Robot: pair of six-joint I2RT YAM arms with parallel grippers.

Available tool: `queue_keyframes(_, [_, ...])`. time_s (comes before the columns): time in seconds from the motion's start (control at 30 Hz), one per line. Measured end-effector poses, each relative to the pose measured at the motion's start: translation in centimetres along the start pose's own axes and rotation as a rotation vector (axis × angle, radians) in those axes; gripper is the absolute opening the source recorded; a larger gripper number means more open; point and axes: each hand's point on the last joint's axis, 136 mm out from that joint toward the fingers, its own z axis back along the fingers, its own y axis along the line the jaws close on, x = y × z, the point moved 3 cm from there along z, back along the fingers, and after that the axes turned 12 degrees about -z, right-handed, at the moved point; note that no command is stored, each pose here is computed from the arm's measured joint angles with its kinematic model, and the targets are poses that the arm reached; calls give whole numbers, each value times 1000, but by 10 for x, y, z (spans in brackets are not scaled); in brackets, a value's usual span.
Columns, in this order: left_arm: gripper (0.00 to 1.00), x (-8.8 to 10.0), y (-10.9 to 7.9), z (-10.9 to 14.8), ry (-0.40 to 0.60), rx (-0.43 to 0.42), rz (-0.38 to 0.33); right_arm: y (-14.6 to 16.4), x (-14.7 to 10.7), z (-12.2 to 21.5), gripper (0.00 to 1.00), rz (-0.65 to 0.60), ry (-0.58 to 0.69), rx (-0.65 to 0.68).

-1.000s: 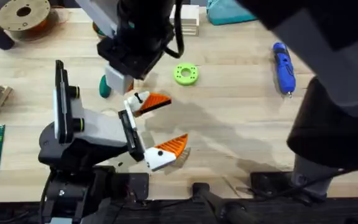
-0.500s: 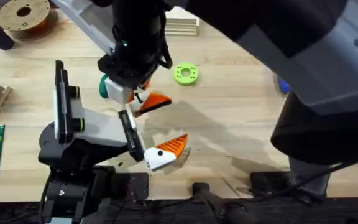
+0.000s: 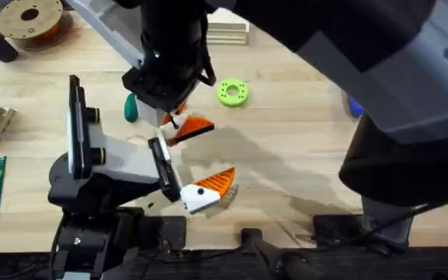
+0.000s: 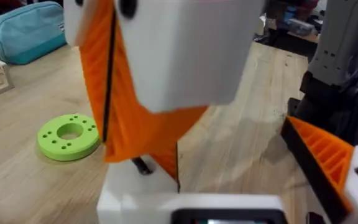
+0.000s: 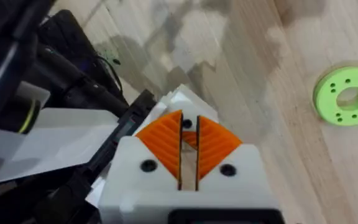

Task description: Pick up the gripper from the table and insert it into the empty holder that is missing its gripper. Then pick up a screw, insert it into the mounting hole, and use the screwdriver to tighten it. Finally, clean up the table by picking up the vegetable and placing it into the bucket.

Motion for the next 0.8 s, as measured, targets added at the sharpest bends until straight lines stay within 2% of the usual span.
queue_keyframes(0.1, [986,0,0,0,0,0,0,1,0,0,128,1,0,1])
queue_keyframes(0.4, [986,0,0,0,0,0,0,1,-1,0,141,3,3,0])
queue_keyframes(0.47, [985,0,0,0,0,0,0,1,-1,0,54,2,4,0])
queue_keyframes(0.53, [985,0,0,0,0,0,1,1,-1,0,10,2,3,0])
queue_keyframes(0.8, [986,0,0,0,0,0,1,1,-2,0,6,1,8,-1])
